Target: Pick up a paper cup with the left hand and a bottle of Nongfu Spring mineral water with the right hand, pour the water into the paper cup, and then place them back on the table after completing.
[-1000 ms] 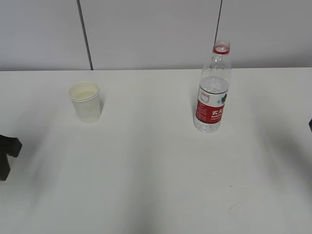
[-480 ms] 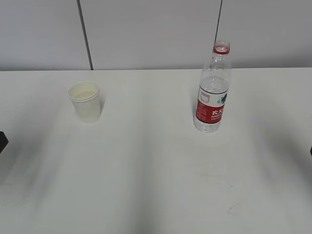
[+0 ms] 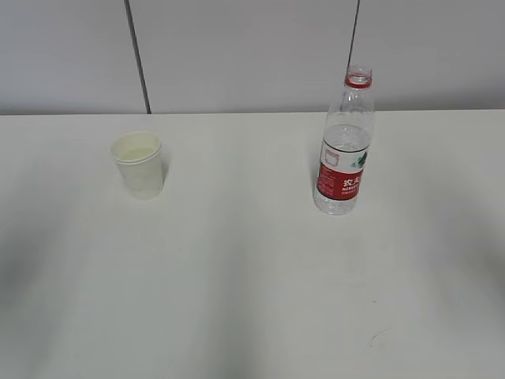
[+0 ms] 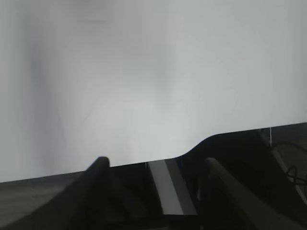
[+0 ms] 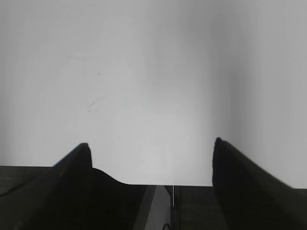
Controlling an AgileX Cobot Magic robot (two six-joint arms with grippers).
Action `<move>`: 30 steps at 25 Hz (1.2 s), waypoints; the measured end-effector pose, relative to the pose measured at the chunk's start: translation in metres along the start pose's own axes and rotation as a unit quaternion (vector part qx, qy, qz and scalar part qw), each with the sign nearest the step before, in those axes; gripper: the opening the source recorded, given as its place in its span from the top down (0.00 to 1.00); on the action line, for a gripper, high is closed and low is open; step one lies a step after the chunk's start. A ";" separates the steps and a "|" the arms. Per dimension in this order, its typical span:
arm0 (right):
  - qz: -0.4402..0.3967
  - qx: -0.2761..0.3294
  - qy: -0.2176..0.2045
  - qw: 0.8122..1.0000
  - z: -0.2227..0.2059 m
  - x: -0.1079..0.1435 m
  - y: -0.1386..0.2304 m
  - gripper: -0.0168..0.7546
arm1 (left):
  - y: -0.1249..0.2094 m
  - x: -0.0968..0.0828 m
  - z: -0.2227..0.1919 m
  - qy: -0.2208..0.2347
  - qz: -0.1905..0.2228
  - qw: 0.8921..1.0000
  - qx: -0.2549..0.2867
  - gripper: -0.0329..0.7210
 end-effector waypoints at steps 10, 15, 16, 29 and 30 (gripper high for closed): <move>0.025 -0.126 0.011 0.992 0.049 -0.036 0.039 0.24 | 0.044 -0.003 0.081 -0.017 -0.020 0.975 -0.220 0.47; 0.026 -0.164 0.006 0.986 0.047 -0.053 0.073 0.24 | 0.071 0.002 0.101 -0.041 -0.028 0.954 -0.297 0.47; 0.027 -0.168 0.006 0.985 0.044 -0.056 0.079 0.24 | 0.075 0.002 0.099 -0.043 -0.028 0.952 -0.301 0.47; 0.075 -0.310 -0.030 0.947 0.041 -0.072 0.119 0.24 | 0.105 -0.004 0.073 -0.041 -0.028 0.919 -0.392 0.47; 0.076 -0.306 -0.026 0.948 0.038 -0.073 0.119 0.24 | 0.104 -0.004 0.070 -0.039 -0.029 0.919 -0.391 0.47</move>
Point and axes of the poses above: a point on each arm's last joint axis where the gripper is mounted, z pointing back along that axis away from the gripper, x along the wrist's bending axis when the last joint is at zero, y = z × x, the point moved 10 cm from there along -z, pointing out along that axis toward the gripper, and after that the axes turned 15 degrees about -z, right-handed, at the moved point
